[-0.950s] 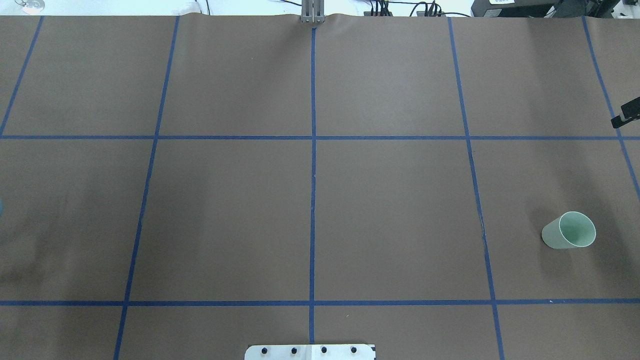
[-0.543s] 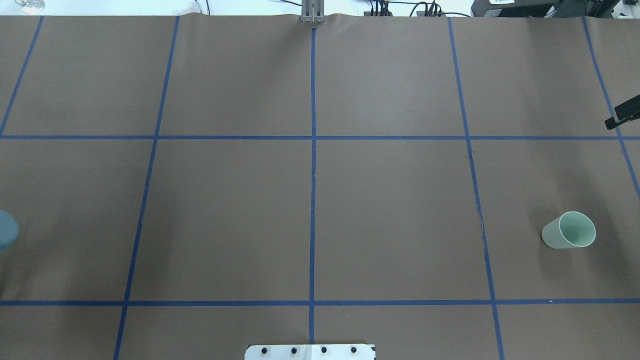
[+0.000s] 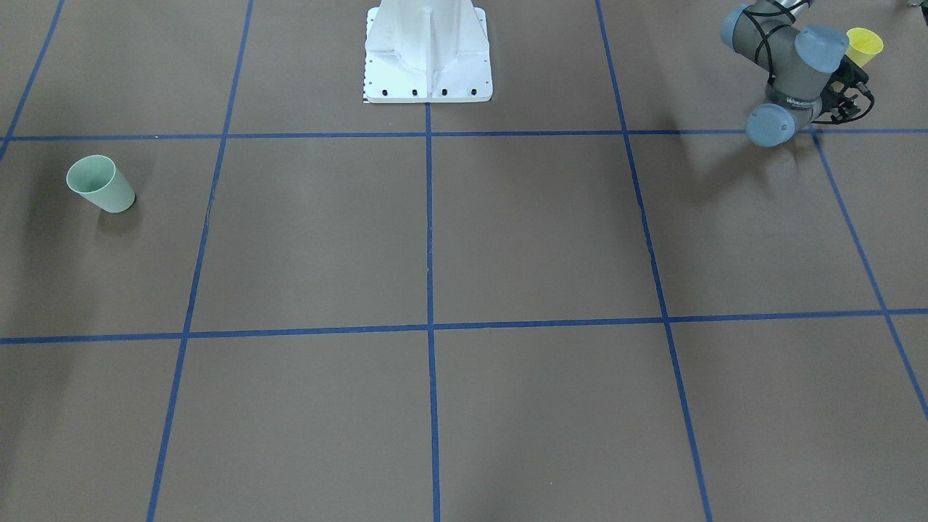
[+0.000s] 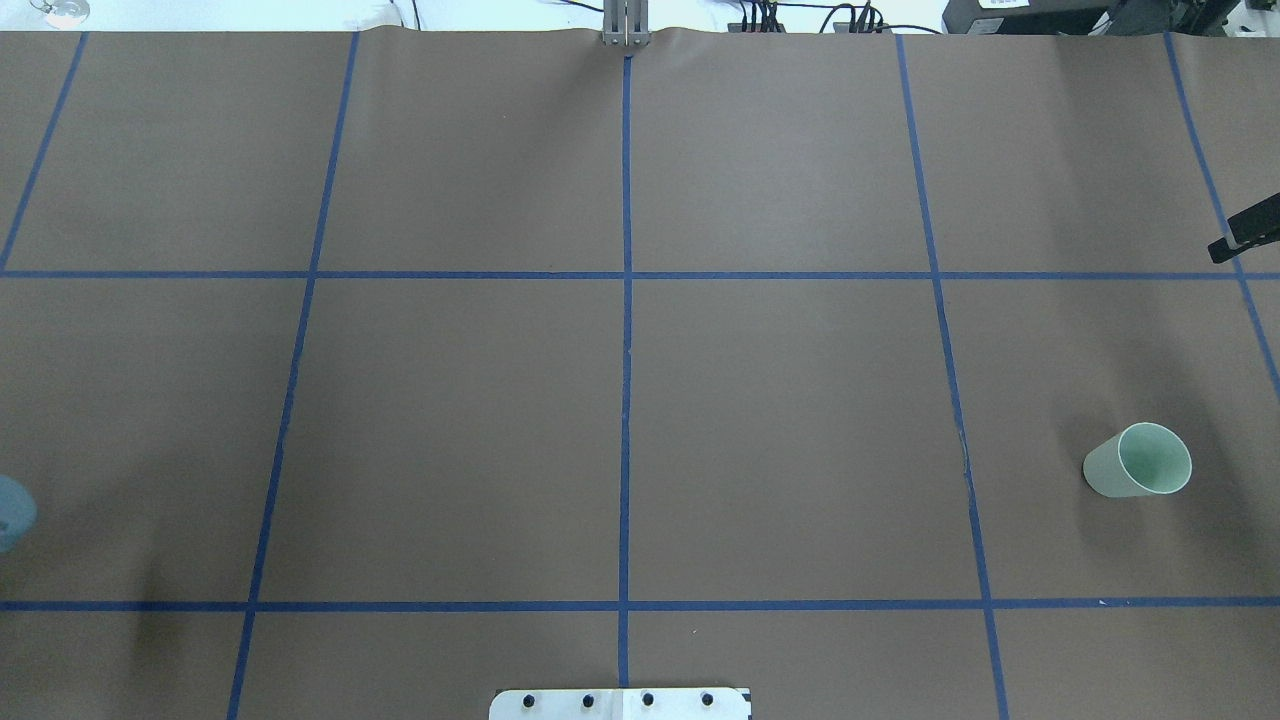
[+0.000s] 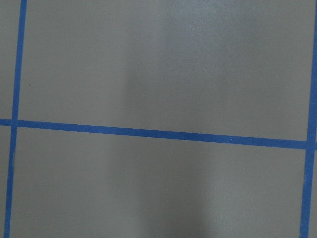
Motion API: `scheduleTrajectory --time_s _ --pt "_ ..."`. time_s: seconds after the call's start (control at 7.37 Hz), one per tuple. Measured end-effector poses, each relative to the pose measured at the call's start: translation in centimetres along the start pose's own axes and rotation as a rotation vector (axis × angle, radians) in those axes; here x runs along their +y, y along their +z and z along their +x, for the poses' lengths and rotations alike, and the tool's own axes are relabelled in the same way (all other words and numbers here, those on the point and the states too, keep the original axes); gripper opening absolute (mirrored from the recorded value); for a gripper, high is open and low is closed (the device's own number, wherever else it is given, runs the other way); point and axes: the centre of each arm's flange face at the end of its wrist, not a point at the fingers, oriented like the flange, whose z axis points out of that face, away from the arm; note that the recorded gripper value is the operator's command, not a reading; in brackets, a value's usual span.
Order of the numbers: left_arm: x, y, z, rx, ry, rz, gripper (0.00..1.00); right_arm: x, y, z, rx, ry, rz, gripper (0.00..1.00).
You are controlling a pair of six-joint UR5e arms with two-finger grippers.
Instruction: Transfer and stack yellow cup on green cup
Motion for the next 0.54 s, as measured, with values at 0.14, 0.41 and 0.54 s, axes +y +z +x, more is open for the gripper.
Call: scheduleTrajectory --time_s 0.14,0.41,0.54 --pt "0.1 1.3 -0.3 -0.03 0.003 0.018 0.99 0.0 0.1 0.0 0.0 0.0 -0.003 0.99" --pt "-0.3 3.4 -0.2 -0.05 -0.001 0.046 0.99 0.1 0.5 0.0 0.001 0.0 -0.009 0.99" --pt "-0.5 4.4 0.1 -0.054 -0.008 0.059 0.99 0.1 0.6 0.0 0.001 0.0 -0.012 0.99"
